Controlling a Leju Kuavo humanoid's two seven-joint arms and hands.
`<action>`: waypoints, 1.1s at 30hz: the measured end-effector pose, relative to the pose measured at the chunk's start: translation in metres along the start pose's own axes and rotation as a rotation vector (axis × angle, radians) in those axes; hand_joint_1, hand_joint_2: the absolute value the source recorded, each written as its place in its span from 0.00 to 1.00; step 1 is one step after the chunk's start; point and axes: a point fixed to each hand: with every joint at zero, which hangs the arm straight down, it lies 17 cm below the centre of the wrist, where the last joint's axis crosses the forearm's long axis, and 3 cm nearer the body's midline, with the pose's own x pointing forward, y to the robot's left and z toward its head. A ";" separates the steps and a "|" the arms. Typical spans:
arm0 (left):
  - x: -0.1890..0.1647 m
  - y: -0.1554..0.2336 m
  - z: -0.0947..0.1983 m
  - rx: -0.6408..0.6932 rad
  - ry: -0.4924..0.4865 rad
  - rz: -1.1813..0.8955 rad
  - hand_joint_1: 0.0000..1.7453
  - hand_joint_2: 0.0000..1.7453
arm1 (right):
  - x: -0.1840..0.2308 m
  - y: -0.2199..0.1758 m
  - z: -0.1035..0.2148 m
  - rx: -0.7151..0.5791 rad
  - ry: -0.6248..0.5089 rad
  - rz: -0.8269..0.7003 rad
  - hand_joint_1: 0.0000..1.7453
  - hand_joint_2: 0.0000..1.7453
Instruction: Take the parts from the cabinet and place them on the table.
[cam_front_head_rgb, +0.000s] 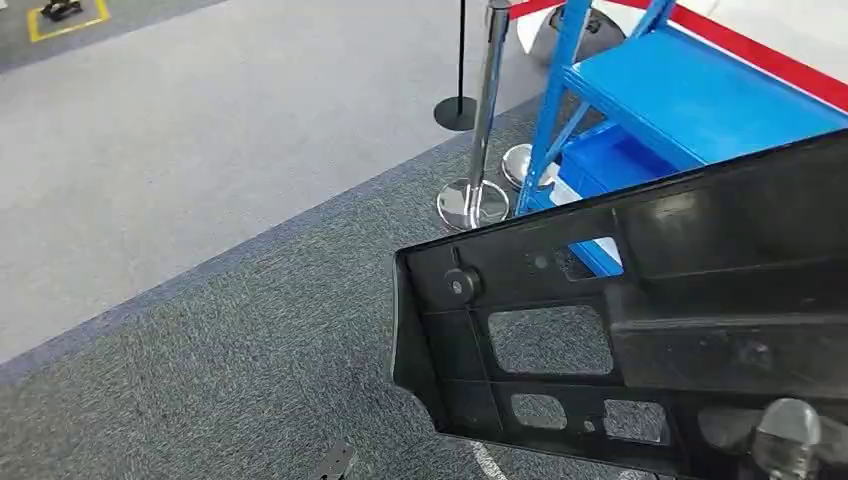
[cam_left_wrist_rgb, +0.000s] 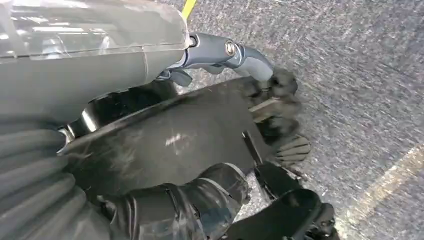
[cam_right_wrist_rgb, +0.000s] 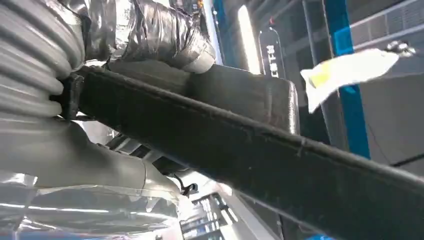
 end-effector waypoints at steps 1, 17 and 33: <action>-0.002 0.000 0.000 -0.003 0.010 -0.011 0.00 1.00 | 0.000 0.000 0.002 0.000 0.001 0.005 0.94 1.00; 0.033 0.019 -0.011 0.001 -0.079 -0.104 0.00 1.00 | 0.009 0.003 0.018 0.009 -0.024 -0.091 0.94 1.00; -0.008 0.030 -0.009 0.020 0.010 -0.087 0.00 1.00 | 0.021 0.011 0.018 0.007 -0.068 -0.240 0.94 1.00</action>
